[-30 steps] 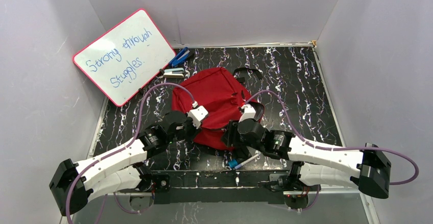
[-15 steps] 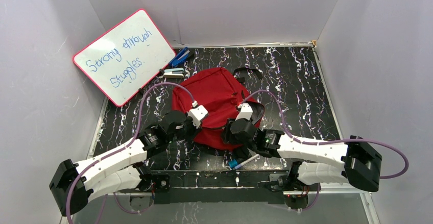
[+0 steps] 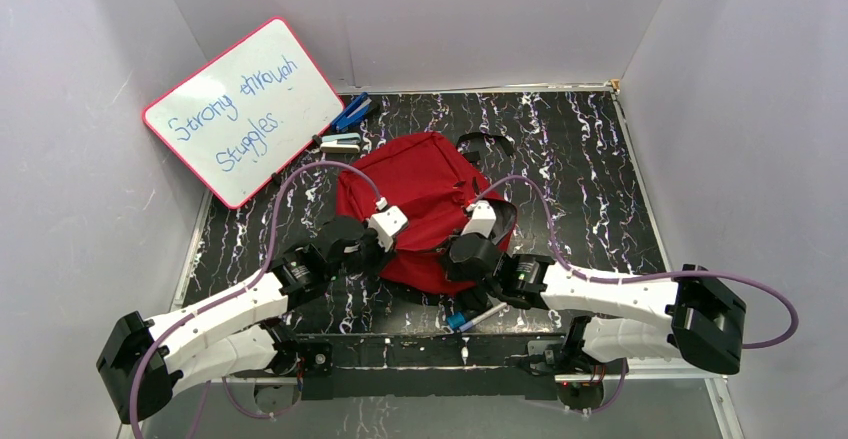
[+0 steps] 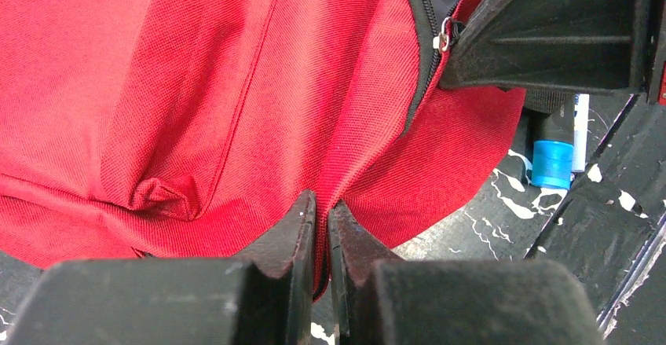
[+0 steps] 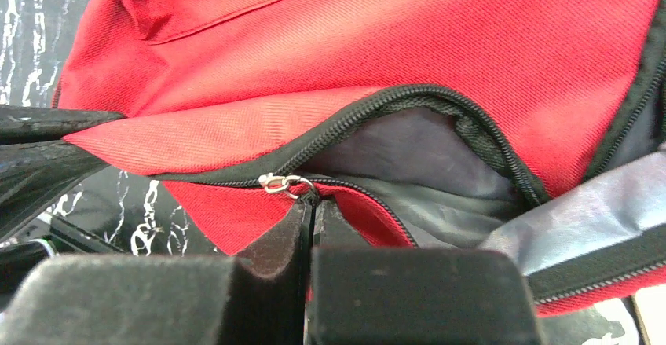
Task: Pack the student bag
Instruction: Zip the student bag at the center of the board.
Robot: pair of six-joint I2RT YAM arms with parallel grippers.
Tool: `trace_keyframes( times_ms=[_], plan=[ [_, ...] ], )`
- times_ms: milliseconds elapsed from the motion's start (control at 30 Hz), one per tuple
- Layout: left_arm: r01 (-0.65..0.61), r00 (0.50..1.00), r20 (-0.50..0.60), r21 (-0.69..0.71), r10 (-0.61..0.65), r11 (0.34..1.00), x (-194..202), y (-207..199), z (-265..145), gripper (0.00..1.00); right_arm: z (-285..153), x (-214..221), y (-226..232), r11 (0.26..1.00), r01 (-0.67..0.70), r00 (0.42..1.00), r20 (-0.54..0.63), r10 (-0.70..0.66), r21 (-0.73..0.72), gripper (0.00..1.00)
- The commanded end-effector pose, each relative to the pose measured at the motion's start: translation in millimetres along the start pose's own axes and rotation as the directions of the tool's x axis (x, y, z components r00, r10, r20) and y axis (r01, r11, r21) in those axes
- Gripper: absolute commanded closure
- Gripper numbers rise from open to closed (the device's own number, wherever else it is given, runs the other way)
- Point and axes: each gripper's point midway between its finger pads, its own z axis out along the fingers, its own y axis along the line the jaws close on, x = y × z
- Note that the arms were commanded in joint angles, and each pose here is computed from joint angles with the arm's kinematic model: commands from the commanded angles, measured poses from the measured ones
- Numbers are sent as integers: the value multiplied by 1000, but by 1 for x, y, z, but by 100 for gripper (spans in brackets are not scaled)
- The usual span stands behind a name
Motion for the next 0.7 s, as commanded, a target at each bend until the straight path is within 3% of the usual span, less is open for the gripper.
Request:
trace_keyframes(
  times_ms=[0, 200, 400, 667],
  plan=[
    [9, 999, 49, -27, -8, 1000, -14, 5, -4, 100, -12, -22, -13, 996, -4, 998, 68, -3, 93, 100],
    [11, 1000, -6, -144, -12, 990, -3, 25, -11, 100, -34, -29, -43, 969, 83, 996, -51, -73, 234, 100],
    [24, 999, -15, -244, -29, 969, 2, 42, -21, 100, -39, -31, -76, 959, 99, 979, -200, -46, 265, 100],
    [62, 998, 14, -455, -63, 888, 1, 78, -46, 100, -44, -55, -112, 898, 190, 957, -281, -79, 397, 100]
  ],
)
